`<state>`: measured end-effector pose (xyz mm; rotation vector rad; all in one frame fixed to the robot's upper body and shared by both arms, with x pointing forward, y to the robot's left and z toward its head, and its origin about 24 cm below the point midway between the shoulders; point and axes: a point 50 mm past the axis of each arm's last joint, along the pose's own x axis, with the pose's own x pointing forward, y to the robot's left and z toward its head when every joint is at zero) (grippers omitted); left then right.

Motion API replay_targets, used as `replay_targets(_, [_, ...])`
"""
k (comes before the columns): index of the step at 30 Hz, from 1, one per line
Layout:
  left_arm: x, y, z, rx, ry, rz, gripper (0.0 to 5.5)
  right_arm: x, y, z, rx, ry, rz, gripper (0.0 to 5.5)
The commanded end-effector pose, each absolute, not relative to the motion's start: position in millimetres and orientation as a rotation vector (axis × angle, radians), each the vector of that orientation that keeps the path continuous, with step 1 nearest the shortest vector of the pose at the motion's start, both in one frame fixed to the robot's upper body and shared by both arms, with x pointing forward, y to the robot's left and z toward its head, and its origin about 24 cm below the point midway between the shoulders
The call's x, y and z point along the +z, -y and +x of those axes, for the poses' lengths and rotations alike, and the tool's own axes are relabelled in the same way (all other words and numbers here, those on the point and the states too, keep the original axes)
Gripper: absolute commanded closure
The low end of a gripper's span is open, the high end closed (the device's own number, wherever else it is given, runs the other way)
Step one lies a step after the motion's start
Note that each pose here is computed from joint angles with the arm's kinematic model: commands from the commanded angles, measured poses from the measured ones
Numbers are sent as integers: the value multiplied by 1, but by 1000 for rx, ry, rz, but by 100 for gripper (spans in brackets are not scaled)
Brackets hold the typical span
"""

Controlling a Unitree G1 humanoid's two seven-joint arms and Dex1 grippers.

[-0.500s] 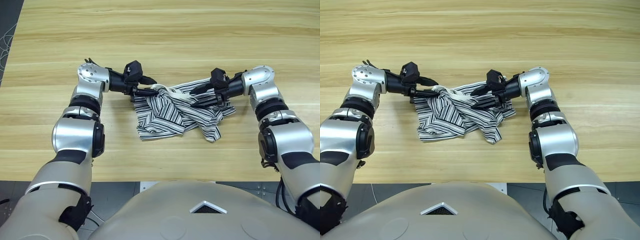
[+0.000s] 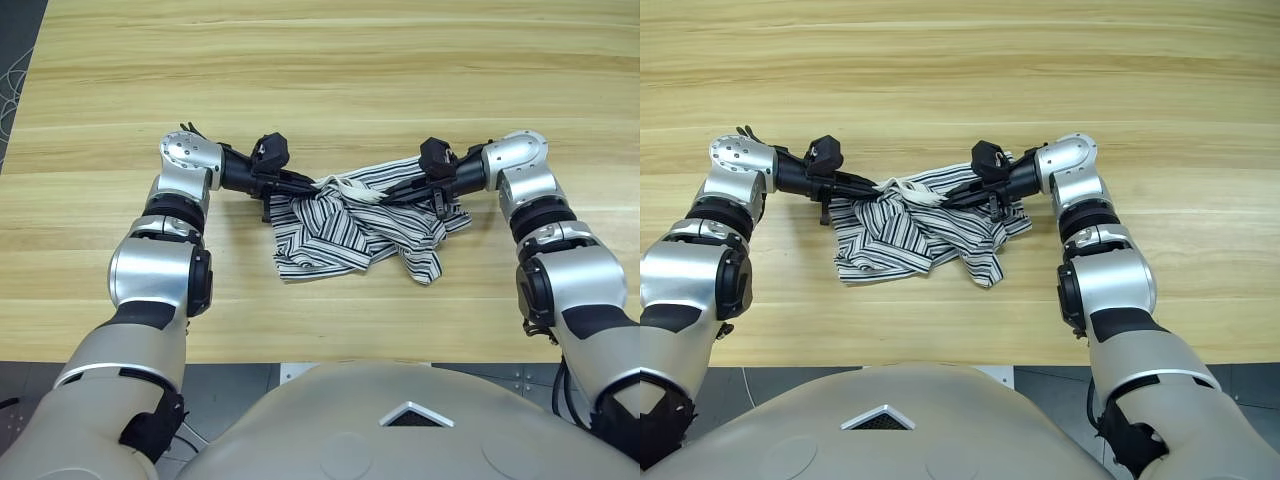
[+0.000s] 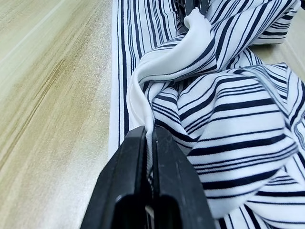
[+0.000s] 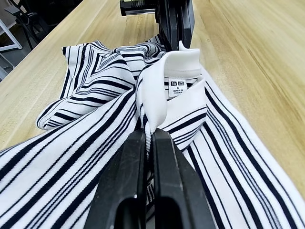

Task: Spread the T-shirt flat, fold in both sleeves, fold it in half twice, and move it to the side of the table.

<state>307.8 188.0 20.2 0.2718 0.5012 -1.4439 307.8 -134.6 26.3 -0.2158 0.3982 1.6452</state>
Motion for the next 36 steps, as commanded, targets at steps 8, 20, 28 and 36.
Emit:
replay_targets(8, [67,-193,333,-1386,-237,226,539,77,156,334,1550,-194,-278,540])
replay_targets(20, [172,-183,396,-865,8,857,539,163,167,386,1120,-44,-667,540])
replay_targets(28, [203,-166,429,-230,20,1328,539,178,156,425,413,-99,-1052,540])
replay_targets(36, [225,-164,432,-102,113,1186,539,237,146,432,196,166,-1053,540])
